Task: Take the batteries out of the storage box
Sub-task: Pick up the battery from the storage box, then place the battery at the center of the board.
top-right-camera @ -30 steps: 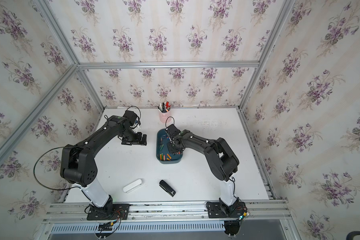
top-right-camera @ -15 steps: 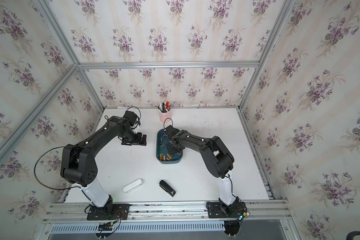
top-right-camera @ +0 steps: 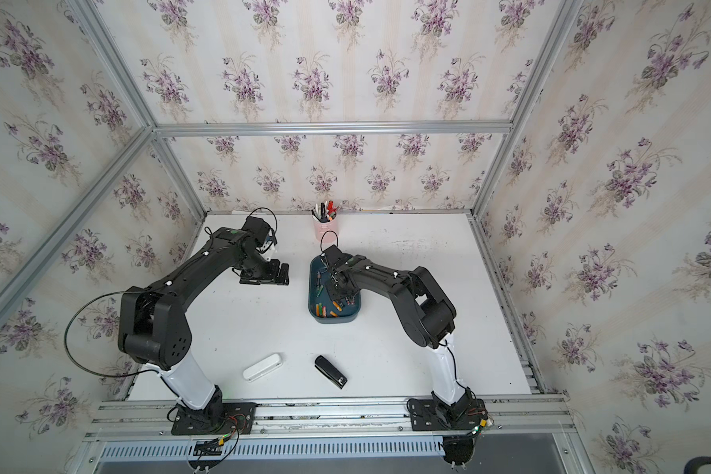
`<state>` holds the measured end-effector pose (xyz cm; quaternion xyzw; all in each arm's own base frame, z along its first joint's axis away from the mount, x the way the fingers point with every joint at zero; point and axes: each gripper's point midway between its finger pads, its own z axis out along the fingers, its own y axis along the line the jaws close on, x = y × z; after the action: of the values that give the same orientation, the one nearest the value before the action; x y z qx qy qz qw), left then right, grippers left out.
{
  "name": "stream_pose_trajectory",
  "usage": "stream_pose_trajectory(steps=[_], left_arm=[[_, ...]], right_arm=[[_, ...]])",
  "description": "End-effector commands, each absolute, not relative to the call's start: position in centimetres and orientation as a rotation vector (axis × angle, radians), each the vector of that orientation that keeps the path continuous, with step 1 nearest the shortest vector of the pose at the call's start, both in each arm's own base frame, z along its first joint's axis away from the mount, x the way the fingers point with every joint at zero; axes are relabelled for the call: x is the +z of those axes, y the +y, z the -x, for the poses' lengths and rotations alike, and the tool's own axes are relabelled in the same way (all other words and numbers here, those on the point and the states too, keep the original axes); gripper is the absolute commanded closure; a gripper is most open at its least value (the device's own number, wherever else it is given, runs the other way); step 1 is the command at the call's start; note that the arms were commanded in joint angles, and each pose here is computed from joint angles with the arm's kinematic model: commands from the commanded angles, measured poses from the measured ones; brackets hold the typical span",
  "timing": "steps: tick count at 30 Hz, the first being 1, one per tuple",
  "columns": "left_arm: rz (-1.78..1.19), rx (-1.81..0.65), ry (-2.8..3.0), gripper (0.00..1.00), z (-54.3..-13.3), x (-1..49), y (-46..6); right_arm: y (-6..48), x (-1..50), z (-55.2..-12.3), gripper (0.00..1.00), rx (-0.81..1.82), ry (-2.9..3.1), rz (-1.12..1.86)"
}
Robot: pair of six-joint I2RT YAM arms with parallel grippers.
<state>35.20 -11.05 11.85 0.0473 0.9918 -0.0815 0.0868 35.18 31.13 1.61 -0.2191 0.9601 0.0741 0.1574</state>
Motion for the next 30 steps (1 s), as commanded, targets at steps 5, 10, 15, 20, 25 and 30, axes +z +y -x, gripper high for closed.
stream_pose_trajectory(steps=[5,10,15,20,25,30], left_arm=[[-0.145,-0.243,2.955,0.03,-34.8,12.7,-11.1],[-0.157,-0.242,2.949,0.03,-34.8,13.2,-11.4],[-0.195,-0.246,2.939,0.03,-34.8,14.1,-12.6],[-0.229,-0.238,2.933,0.03,-35.0,14.6,-14.0],[-0.268,-0.243,2.922,0.04,-35.3,14.8,-16.0],[-0.322,-0.242,2.929,0.03,-35.8,14.2,-18.3]], right_arm=[[29.5,-0.1,-33.7,0.76,0.129,2.838,0.659],[29.8,0.9,-34.1,0.81,0.141,2.816,0.645],[30.7,5.1,-35.3,0.81,0.213,2.742,0.589],[30.2,10.3,-36.4,0.82,0.292,2.667,0.497],[26.5,12.8,-37.2,0.82,0.288,2.653,0.368],[20.7,11.1,-37.9,0.82,0.226,2.701,0.219]])
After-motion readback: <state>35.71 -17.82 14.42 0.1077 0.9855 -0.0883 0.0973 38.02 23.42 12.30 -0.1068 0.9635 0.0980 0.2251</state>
